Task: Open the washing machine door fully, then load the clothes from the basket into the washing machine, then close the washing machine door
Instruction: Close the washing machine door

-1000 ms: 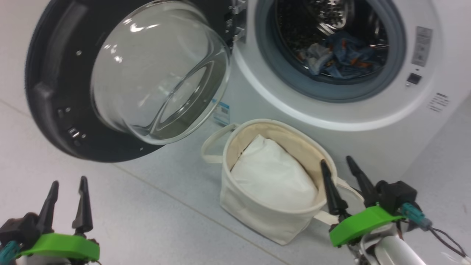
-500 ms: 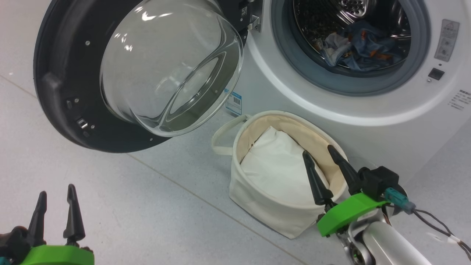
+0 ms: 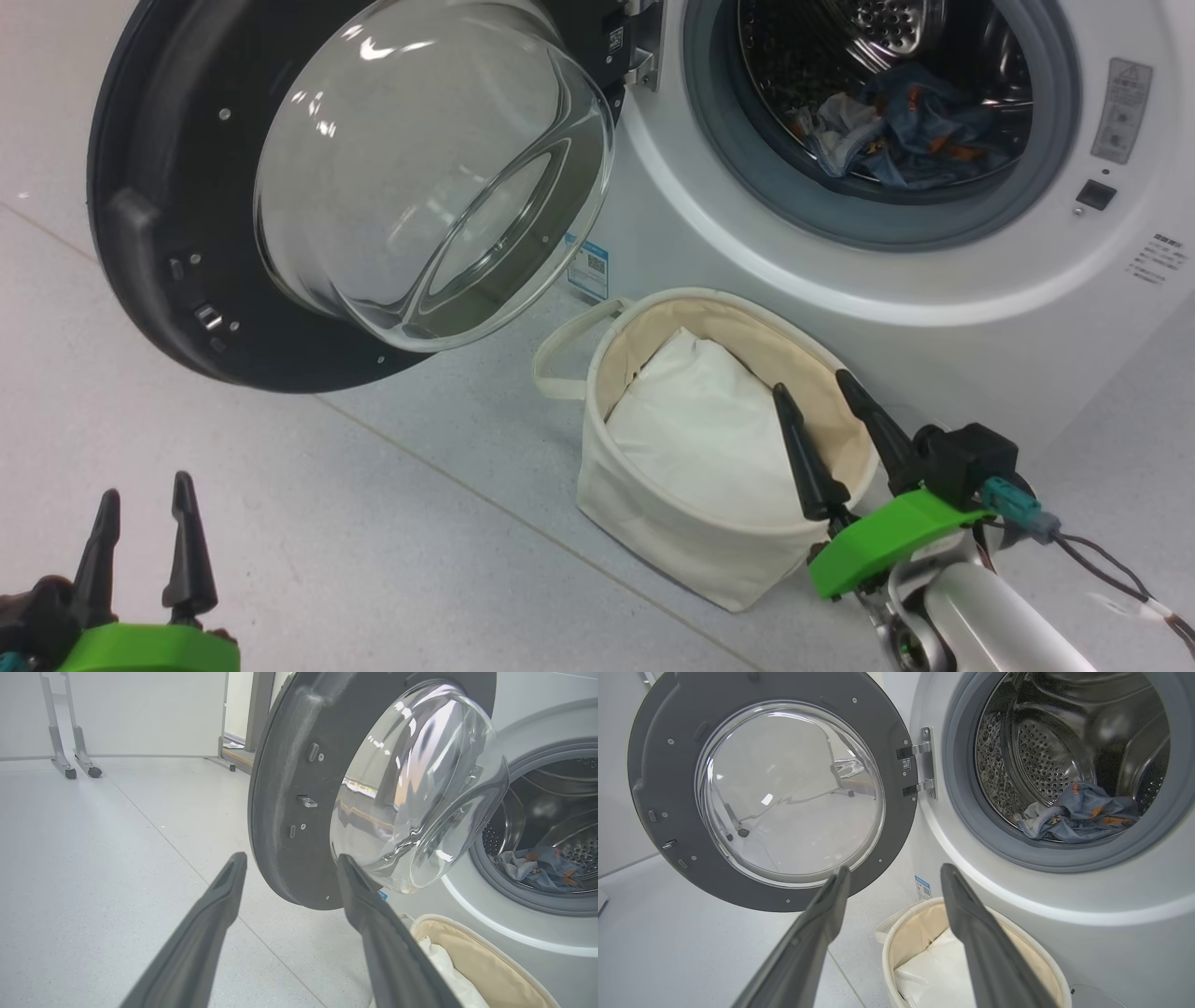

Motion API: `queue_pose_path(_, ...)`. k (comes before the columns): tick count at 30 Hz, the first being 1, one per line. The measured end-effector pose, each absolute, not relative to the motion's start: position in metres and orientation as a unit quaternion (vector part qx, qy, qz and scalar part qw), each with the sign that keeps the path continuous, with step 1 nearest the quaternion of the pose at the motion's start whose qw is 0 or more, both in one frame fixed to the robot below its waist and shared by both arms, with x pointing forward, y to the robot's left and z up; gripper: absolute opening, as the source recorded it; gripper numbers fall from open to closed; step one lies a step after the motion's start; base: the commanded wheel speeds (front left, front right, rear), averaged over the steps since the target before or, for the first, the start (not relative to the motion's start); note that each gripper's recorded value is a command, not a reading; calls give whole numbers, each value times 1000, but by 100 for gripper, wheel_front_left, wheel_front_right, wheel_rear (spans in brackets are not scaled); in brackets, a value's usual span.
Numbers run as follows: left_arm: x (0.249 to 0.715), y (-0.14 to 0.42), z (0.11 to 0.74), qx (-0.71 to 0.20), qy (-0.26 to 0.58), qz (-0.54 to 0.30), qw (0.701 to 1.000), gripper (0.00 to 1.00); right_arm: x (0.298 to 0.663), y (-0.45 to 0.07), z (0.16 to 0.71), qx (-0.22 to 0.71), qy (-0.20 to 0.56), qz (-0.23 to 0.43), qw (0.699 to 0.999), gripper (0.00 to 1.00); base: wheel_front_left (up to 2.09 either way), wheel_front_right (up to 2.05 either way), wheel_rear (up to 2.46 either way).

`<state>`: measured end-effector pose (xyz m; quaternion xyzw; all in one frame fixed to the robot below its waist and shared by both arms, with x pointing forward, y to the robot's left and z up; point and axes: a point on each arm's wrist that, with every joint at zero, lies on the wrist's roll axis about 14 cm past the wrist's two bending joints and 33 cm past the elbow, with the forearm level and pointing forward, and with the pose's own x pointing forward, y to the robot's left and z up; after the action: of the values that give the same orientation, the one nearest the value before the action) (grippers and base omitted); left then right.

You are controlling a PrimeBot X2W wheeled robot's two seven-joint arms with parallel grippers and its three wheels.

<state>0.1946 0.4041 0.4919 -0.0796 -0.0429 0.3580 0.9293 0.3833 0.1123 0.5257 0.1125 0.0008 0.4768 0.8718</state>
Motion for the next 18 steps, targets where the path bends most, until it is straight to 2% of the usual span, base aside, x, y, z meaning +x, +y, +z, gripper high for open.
queue_pose_path(5,199,400,492,-79,-41,349,933,100,386,110,527,115,-1,471,875,100,0,0,0)
queue_pose_path(6,202,398,493,-80,-43,343,935,87,386,109,527,115,-1,470,875,100,0,0,0)
queue_pose_path(7,206,395,498,-81,-51,335,937,10,386,109,528,115,-2,469,875,100,0,0,0)
queue_pose_path(8,211,393,507,-79,-64,324,940,0,385,109,528,116,-2,469,876,100,0,0,0)
queue_pose_path(14,226,406,604,-106,-214,279,930,0,385,99,523,114,3,456,883,100,0,0,0)
queue_pose_path(18,224,439,651,-143,-254,276,916,0,383,90,522,114,4,445,888,100,0,0,0)
